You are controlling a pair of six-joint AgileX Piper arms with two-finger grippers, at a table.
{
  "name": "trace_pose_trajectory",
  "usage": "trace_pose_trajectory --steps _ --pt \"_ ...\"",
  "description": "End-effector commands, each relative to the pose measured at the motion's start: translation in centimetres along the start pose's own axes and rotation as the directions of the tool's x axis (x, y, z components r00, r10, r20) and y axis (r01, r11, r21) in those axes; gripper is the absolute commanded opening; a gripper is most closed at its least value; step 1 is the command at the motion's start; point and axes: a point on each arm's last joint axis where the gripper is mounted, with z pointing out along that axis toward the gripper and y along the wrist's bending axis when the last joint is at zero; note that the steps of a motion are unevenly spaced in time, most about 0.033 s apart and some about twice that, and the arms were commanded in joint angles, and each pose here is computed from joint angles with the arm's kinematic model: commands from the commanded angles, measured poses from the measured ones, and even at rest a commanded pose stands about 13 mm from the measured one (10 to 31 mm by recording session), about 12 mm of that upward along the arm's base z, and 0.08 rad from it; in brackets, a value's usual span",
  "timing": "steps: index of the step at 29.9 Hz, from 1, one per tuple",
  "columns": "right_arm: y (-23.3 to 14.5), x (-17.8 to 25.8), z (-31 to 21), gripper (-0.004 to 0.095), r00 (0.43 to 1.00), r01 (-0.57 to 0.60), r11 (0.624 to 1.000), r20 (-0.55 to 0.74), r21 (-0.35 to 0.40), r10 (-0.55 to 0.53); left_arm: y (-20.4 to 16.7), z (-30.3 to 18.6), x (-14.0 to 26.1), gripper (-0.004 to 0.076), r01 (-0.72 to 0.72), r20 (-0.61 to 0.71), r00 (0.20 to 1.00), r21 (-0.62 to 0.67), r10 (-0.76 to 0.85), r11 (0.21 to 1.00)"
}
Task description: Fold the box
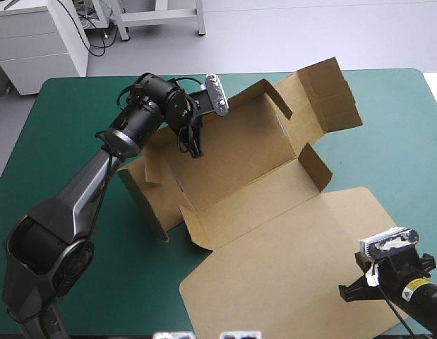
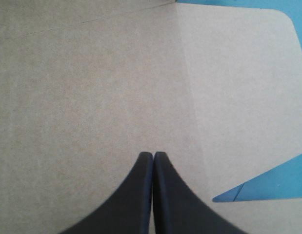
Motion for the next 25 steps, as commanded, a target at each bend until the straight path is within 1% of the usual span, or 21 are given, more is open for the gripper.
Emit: trace_pose_trajectory --steps 1,4,9,11,16,25 --pt "-0.1 -1.1 -0.4 -0.0014 0.997 0.003 1.000 0.074 0.007 -0.004 0.7 -4.0 -1.4 -0.0008 -0.050 0.099 0.993 -0.169 0.067 0.984" --pt "-0.1 -1.1 -0.4 -0.0014 0.997 0.003 1.000 0.074 0.007 -0.004 0.4 -4.2 -1.9 -0.0008 -0.066 0.114 0.990 -0.183 0.088 0.981" --pt "-0.1 -1.1 -0.4 -0.0014 0.997 0.001 1.000 0.074 0.007 -0.001 0.4 -4.5 -2.8 -0.0008 -0.111 0.123 0.981 -0.265 0.148 0.958" --pt "-0.1 -1.2 -0.4 -0.0014 0.997 -0.004 1.000 0.076 0.007 0.003 0.3 -4.7 -3.1 -0.0008 -0.117 0.135 0.978 -0.279 0.159 0.953" --pt "-0.1 -1.3 -0.4 -0.0014 0.996 -0.004 1.000 0.092 0.010 0.003 0.0 -4.8 -3.6 -0.0008 -0.114 0.162 0.973 -0.287 0.166 0.951" --pt "-0.1 -1.3 -0.4 -0.0014 0.995 -0.006 1.000 0.096 0.008 0.005 -0.1 -4.8 -3.4 -0.0008 -0.119 0.148 0.975 -0.275 0.164 0.954"
